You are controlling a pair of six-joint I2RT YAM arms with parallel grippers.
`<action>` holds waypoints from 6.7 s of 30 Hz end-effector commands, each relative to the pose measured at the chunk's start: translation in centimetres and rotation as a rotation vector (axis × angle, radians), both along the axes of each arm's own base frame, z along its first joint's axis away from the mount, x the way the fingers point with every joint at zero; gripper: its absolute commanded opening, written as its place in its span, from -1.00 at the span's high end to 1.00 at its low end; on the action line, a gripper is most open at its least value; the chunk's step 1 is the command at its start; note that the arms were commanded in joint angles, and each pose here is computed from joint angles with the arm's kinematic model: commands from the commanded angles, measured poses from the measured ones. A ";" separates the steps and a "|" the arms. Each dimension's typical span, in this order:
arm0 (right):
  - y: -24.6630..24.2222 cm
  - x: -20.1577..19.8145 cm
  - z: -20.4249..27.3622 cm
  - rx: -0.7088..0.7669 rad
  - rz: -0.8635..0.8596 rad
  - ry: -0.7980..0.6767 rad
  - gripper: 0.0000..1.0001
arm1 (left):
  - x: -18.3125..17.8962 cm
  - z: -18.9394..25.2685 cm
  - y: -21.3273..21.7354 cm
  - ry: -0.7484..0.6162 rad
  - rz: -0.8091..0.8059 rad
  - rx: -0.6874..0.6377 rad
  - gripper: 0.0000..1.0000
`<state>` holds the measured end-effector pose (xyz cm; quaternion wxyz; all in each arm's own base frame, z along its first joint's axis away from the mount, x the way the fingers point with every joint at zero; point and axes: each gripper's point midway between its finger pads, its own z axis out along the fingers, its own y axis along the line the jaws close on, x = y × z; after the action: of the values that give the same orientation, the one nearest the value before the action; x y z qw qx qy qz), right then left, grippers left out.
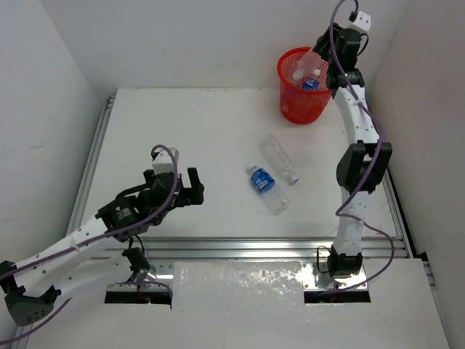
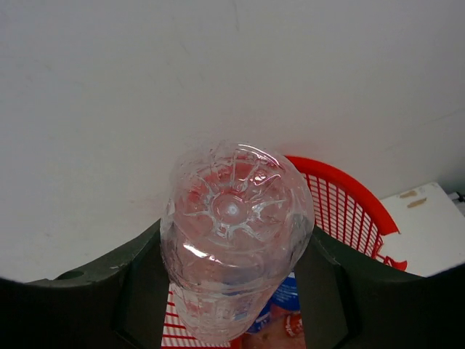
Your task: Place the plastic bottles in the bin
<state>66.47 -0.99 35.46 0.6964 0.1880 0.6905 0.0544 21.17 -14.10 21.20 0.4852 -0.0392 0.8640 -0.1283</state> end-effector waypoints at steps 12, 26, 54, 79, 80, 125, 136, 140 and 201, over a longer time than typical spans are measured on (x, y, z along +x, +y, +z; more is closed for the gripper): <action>2.0 -1.3 5.8 -0.048 0.157 -0.093 -0.98 | 0.0 0.5 -1.0 -0.012 -0.048 -0.007 -0.99; 10.6 -20.9 -1.4 -0.122 0.357 0.325 -0.98 | 4.8 -4.2 -14.8 0.218 -0.059 -0.235 -0.99; 8.1 -36.0 -8.9 -0.040 0.380 0.405 -0.98 | 9.3 -17.3 -22.3 0.384 0.184 -0.050 0.17; 33.5 -45.9 -7.5 0.304 1.611 0.216 -0.98 | -2.5 5.4 -15.0 -0.465 -0.647 -0.504 1.00; 33.7 -45.9 -7.3 0.299 1.611 0.206 -0.92 | -2.7 5.5 -15.2 -0.467 -0.664 -0.508 0.94; 0.0 -2.4 6.9 -0.242 -0.050 -0.054 -0.98 | -1.4 2.5 0.8 -0.095 -0.031 -0.049 -0.99; 10.1 -16.5 1.3 -0.279 0.487 0.236 -0.98 | -1.7 4.4 3.4 -0.156 0.067 -0.136 -0.99; 14.2 -20.8 -5.0 -0.374 0.596 0.400 -0.97 | -1.9 4.8 3.7 -0.171 0.071 -0.160 -0.99; 0.1 -5.3 10.6 -0.205 -0.199 -0.208 1.00 | -2.4 5.3 2.6 -0.192 -0.023 -0.185 -0.99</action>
<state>60.24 -0.93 42.00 0.7418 0.1387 0.6537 -0.0565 18.28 -11.00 25.82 0.5508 -0.0682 0.8049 -0.2103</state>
